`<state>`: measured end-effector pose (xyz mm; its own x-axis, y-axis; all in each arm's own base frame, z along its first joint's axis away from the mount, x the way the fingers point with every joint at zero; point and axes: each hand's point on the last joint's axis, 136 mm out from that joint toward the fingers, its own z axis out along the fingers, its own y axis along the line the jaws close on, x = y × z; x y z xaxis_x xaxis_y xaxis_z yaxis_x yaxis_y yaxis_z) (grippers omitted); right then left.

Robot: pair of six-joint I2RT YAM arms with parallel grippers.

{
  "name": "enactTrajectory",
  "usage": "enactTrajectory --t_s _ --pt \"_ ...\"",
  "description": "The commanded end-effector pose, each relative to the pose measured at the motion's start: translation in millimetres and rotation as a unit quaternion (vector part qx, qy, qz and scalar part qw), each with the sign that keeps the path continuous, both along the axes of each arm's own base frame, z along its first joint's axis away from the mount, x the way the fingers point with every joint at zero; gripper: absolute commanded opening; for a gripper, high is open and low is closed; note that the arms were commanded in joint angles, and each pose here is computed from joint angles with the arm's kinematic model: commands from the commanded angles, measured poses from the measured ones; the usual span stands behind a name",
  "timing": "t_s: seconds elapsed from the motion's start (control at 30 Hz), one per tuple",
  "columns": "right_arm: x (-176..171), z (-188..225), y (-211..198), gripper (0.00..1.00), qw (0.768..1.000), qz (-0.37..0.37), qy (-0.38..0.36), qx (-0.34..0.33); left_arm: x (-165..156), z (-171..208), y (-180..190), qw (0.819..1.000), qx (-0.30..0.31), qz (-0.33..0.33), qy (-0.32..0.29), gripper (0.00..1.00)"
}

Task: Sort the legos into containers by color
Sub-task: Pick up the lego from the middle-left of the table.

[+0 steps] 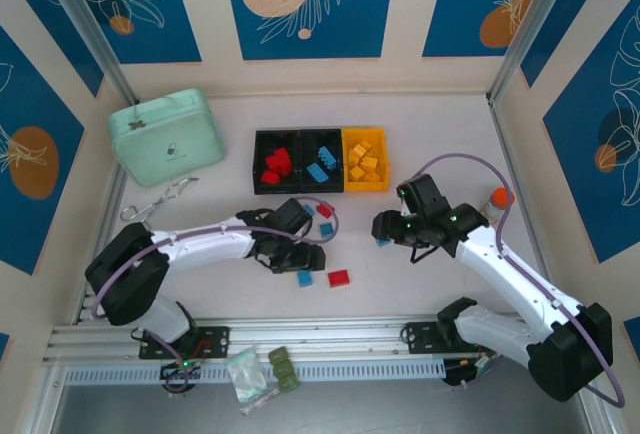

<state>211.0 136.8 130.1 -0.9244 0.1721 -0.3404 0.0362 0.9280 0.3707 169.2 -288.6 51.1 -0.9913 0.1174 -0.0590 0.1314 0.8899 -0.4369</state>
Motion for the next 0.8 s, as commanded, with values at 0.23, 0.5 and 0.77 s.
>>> enactTrajectory --t_s 0.23,0.5,0.77 --pt "-43 11 22 0.59 0.993 0.061 0.014 0.105 1 -17 6 0.988 0.135 -0.071 -0.026 0.64" --pt "-86 -9 41 0.59 0.98 0.111 0.076 0.144 3 -28 14 0.977 0.189 -0.09 -0.043 0.56" --pt "-94 -21 33 0.59 0.983 0.084 0.079 0.139 4 -37 19 0.974 0.202 -0.092 -0.046 0.31"
